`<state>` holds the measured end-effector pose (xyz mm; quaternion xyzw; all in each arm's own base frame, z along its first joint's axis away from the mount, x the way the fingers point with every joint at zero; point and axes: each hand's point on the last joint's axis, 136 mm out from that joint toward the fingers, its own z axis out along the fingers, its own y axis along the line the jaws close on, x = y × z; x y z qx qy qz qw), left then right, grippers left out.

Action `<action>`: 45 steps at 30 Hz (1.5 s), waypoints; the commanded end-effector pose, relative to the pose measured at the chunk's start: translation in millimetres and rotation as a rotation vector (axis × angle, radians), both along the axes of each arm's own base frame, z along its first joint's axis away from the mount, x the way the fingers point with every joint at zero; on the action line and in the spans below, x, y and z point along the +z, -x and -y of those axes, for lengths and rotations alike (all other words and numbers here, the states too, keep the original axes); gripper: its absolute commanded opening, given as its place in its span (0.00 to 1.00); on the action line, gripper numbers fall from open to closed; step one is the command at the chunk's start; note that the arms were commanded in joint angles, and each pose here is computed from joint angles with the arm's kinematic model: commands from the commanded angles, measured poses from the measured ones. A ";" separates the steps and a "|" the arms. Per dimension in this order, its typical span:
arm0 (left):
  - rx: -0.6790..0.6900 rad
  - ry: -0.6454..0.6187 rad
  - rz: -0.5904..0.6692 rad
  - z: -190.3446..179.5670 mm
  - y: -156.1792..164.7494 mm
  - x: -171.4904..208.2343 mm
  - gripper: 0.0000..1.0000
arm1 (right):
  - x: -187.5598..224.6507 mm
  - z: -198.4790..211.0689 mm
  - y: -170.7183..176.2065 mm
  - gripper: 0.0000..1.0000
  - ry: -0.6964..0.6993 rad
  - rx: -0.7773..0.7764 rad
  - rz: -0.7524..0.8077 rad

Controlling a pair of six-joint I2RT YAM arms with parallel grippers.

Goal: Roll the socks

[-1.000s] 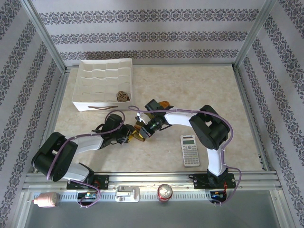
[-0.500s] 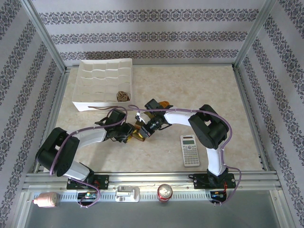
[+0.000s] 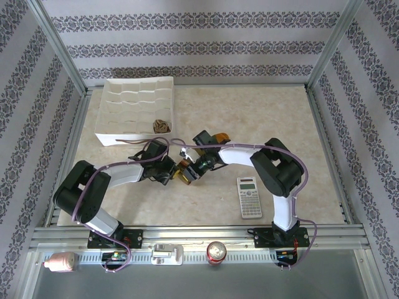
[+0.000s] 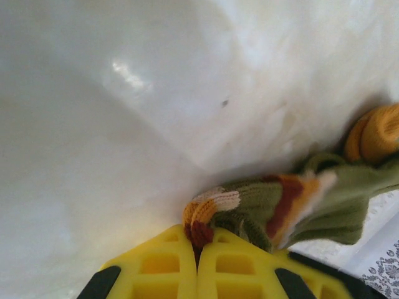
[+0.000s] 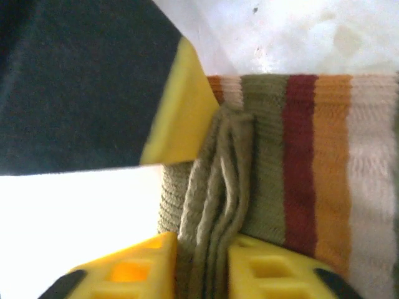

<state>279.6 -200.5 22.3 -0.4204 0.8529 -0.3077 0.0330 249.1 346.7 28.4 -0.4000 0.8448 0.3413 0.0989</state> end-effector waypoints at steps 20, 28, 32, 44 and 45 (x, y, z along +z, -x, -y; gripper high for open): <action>0.078 -0.091 -0.267 -45.7 91.3 -11.5 0.00 | 37.3 -36.1 71.9 0.57 0.180 0.474 1.084; 0.070 -0.082 -0.262 -44.5 89.0 -10.6 0.00 | 4.6 -42.8 57.4 0.47 0.294 0.504 1.076; 0.069 -0.074 -0.258 -43.4 86.6 -9.9 0.00 | -7.9 -36.8 51.0 0.29 0.328 0.487 1.027; 0.107 0.026 -0.138 -37.7 67.1 18.3 0.32 | -23.1 -9.8 71.7 0.00 0.202 0.356 0.620; 0.119 0.037 -0.123 -38.2 64.6 22.4 0.40 | -22.2 -7.8 72.7 0.00 0.170 0.333 0.564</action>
